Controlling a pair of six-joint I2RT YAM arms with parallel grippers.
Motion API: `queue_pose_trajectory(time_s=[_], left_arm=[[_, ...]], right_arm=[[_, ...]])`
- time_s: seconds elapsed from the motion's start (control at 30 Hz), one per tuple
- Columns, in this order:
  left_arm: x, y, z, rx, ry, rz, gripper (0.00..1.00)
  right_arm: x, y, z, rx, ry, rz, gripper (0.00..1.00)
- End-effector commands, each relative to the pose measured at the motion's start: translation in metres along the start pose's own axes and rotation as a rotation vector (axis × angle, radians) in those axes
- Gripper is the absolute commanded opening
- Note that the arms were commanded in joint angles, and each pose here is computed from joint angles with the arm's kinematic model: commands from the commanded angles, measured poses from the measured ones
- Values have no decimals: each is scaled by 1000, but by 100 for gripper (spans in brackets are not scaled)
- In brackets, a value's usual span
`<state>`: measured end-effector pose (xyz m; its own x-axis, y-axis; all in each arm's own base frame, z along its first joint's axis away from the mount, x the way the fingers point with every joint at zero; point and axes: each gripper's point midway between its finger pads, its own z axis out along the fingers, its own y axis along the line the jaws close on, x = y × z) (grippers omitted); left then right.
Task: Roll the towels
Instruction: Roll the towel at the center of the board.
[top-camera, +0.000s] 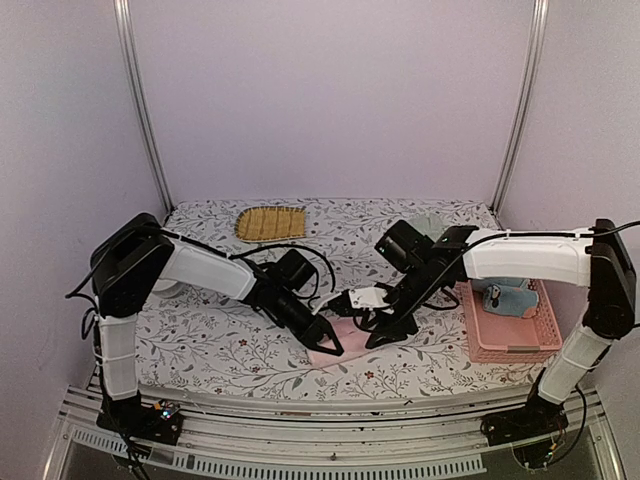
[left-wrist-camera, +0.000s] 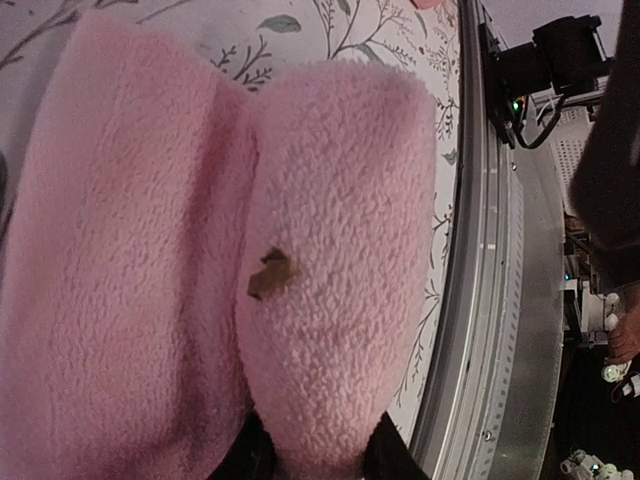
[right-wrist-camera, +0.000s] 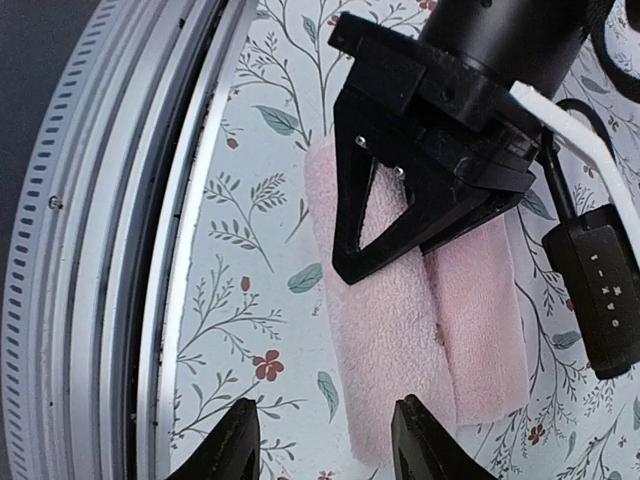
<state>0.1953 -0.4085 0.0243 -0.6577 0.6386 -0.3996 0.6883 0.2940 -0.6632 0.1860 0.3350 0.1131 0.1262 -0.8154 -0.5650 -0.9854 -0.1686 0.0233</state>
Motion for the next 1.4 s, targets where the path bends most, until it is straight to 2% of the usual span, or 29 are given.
queue_pose_trajectory(time_s=[0.0,0.2,0.27,0.4,0.47,0.53,0.63,0.77,0.9,1.03,1.1,1.37], left_arm=[[63,31,13,-77,185,-205,14],[61,34,13,-79,182,-207,17],[60,35,13,-81,178,-203,22],[47,34,0,-133,132,-156,35],[37,35,-15,-207,78,-115,53],[22,28,-35,-265,-6,-69,58],[9,19,-61,-327,-151,-37,60],[11,3,-87,-380,-343,26,59],[19,-34,-87,-470,-440,257,58],[13,-56,-83,-587,-436,459,59],[11,-59,-77,-628,-394,536,60],[-2,-32,-56,-791,-222,716,62]], right_arm=[[0,-30,28,127,49,-83,49],[20,-34,74,94,113,-85,49],[30,-30,83,76,139,-84,43],[46,-16,91,4,175,-68,22],[53,-5,93,-48,182,-50,16],[53,4,93,-109,170,-18,13],[52,13,89,-219,137,68,11],[49,11,86,-349,100,200,11],[53,-2,90,-451,99,347,11],[56,-11,97,-540,93,455,10],[64,-12,105,-579,108,502,11],[74,-18,117,-611,133,566,11]])
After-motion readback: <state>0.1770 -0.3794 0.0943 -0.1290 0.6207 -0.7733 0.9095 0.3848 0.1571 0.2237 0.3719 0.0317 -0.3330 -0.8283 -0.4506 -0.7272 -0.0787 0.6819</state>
